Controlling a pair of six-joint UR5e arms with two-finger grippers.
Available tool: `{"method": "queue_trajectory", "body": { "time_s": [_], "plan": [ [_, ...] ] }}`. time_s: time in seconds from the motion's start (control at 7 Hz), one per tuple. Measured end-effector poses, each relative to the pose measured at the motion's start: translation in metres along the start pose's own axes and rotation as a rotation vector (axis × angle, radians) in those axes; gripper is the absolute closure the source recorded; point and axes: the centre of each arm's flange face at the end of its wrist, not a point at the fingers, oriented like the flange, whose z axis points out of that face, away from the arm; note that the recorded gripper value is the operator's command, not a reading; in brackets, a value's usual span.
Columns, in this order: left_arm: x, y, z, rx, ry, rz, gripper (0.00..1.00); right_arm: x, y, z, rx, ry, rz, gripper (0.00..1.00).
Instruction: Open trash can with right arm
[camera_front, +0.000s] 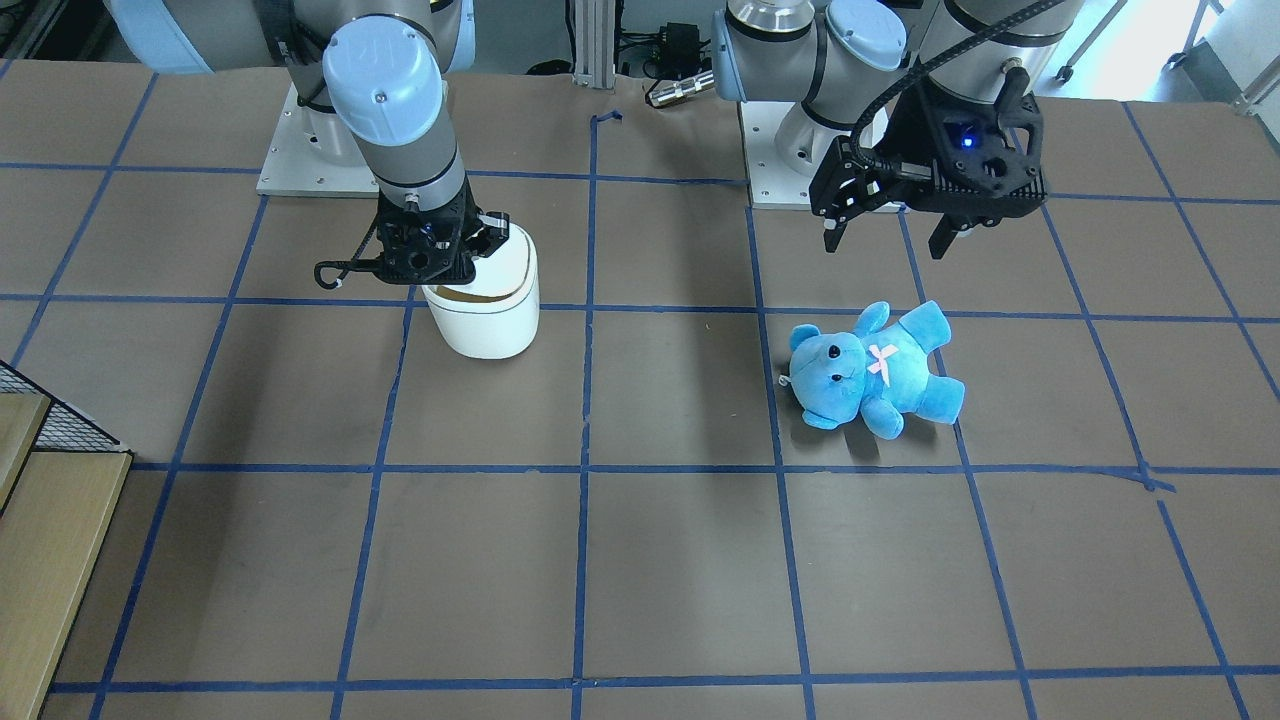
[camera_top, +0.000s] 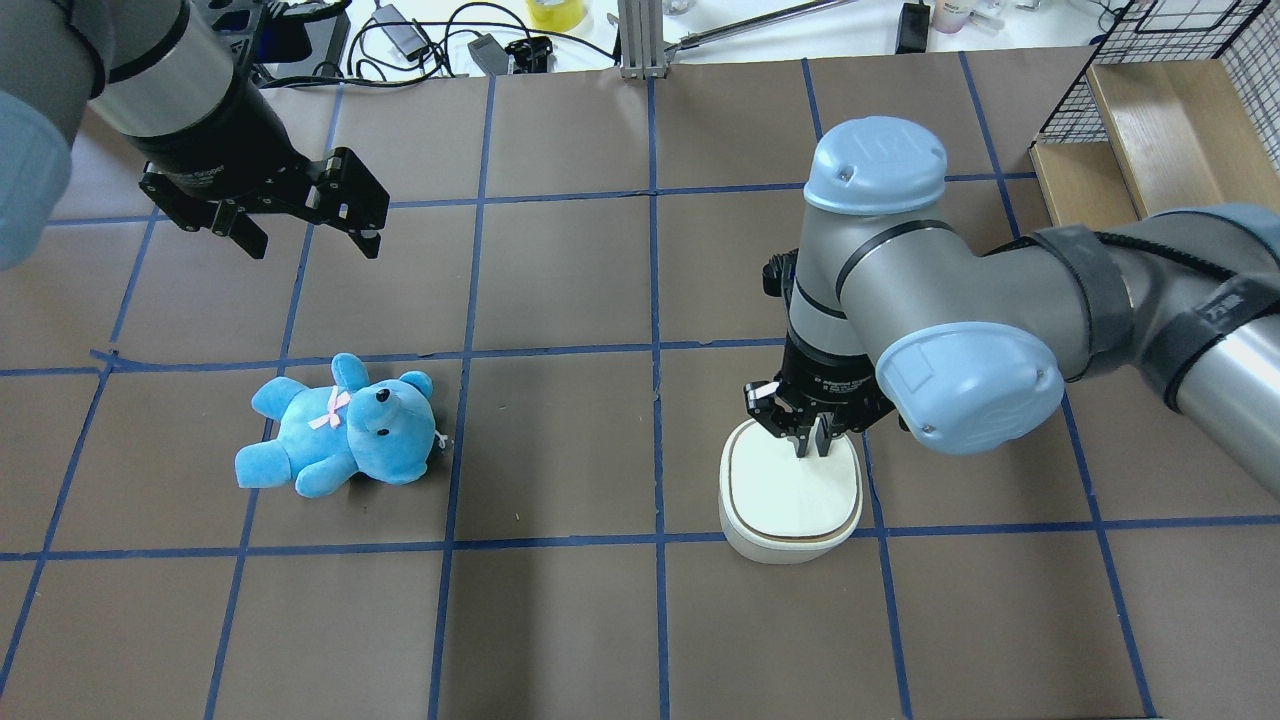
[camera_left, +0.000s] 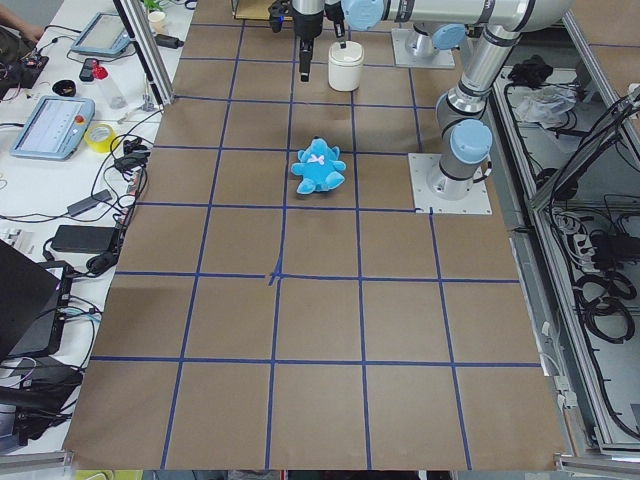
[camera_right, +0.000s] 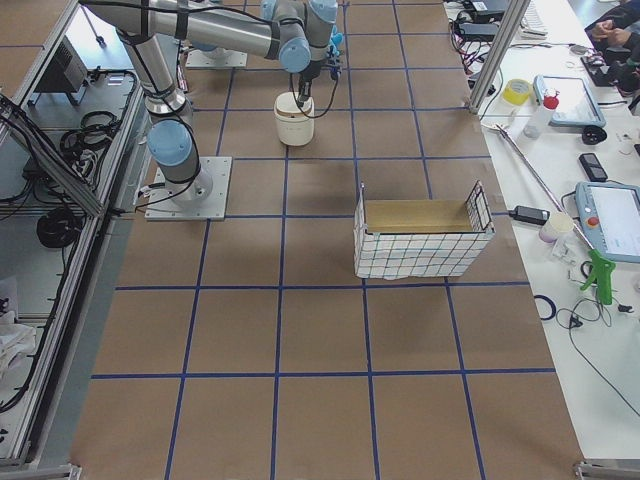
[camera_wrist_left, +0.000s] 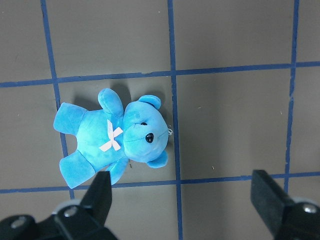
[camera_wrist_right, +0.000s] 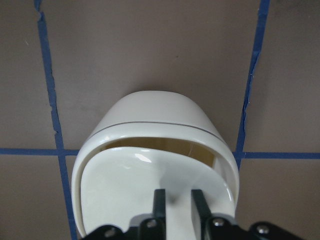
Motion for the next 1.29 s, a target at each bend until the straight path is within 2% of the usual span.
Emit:
{"method": "queue_trajectory", "body": {
  "time_s": [0.29, 0.43, 0.57, 0.71, 1.0, 1.29],
  "plan": [
    [0.0, 0.0, 0.0, 0.0, 0.0, 0.0, 0.0, 0.005, -0.005, -0.092, 0.07, 0.014, 0.01, 0.0],
    [0.0, 0.0, 0.0, 0.0, 0.0, 0.0, 0.0, 0.017, -0.007, -0.146, 0.096, 0.029, 0.033, 0.0],
    [0.0, 0.0, 0.0, 0.0, 0.0, 0.0, 0.0, 0.036, -0.009, -0.184, 0.116, 0.029, 0.068, 0.0],
    [0.0, 0.0, 0.0, 0.0, 0.0, 0.0, 0.0, 0.057, -0.016, -0.207, 0.153, 0.022, 0.08, 0.0],
    [0.0, 0.0, 0.0, 0.0, -0.001, 0.0, 0.0, 0.077, -0.028, -0.226, 0.251, 0.014, 0.046, 0.0],
    [0.0, 0.0, 0.0, 0.0, 0.0, 0.0, 0.0, 0.079, -0.03, -0.228, 0.268, 0.01, 0.037, 0.0]
  ]
}}
